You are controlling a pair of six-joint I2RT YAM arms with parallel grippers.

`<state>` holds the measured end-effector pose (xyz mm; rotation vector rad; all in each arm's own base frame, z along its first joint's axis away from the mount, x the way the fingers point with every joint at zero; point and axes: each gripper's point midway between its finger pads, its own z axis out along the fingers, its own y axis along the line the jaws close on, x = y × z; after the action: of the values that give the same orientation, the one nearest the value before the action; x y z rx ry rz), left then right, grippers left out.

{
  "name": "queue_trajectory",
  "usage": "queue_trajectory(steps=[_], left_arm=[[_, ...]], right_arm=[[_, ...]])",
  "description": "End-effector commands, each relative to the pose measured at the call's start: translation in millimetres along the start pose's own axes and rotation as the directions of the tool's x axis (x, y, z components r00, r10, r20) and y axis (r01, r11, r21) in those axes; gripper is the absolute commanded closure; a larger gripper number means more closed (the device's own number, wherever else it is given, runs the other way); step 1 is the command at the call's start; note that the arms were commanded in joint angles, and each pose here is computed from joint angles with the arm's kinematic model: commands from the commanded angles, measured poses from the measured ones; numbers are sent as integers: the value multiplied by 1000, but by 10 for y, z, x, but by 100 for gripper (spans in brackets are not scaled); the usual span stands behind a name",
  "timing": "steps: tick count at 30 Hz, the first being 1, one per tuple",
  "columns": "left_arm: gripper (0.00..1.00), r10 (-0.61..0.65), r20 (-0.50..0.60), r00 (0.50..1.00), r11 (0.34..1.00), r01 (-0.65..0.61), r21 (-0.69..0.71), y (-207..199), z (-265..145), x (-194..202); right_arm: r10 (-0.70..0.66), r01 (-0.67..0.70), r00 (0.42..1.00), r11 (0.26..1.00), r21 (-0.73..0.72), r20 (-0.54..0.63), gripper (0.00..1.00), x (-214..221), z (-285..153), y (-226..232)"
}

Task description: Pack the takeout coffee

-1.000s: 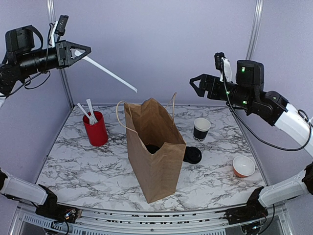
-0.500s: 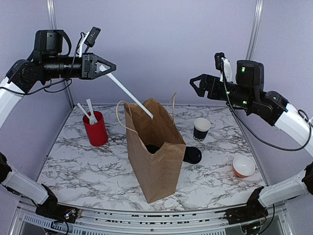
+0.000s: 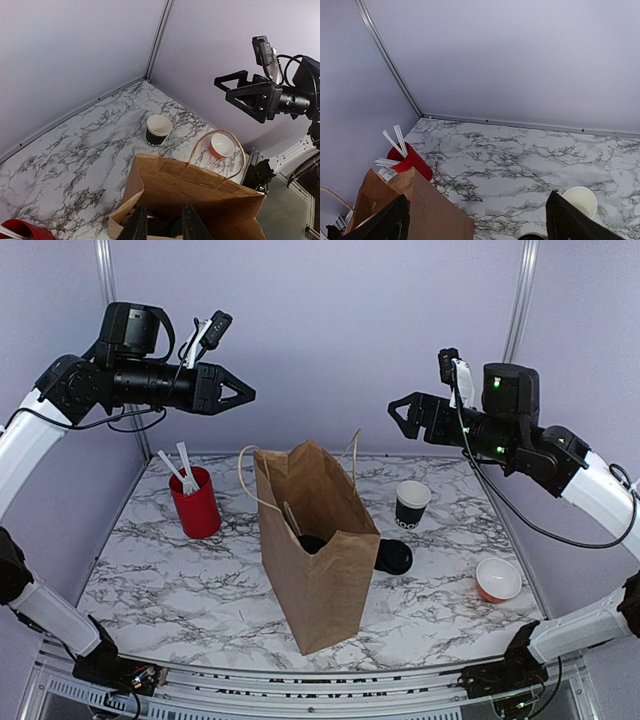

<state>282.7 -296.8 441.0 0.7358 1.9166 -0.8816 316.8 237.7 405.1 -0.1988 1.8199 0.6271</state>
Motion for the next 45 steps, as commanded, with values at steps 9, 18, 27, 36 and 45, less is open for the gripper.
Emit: queue_trajectory(steps=[9,18,27,36,45], left_arm=[[39,14,114,993,991,1,-134,145,-186,-219],[1,-77,243,967,919,164,-359,680,-464,-218],[1,-251,274,928,781,361,-510,1552,-553,536],[1,-290,231,929,669,369,-645,1959,-536,1289],[1,-292,245,924,593,376,-712,2217,-504,1757]], right_arm=[[-2,3,1000,999,49,-24,8,91,67,-112],[-22,29,999,986,163,-43,5,243,147,-377],[48,-44,999,950,310,-5,4,491,104,-1131],[38,-57,998,897,438,52,4,748,21,-1732],[-49,19,998,826,564,38,5,1212,10,-2168]])
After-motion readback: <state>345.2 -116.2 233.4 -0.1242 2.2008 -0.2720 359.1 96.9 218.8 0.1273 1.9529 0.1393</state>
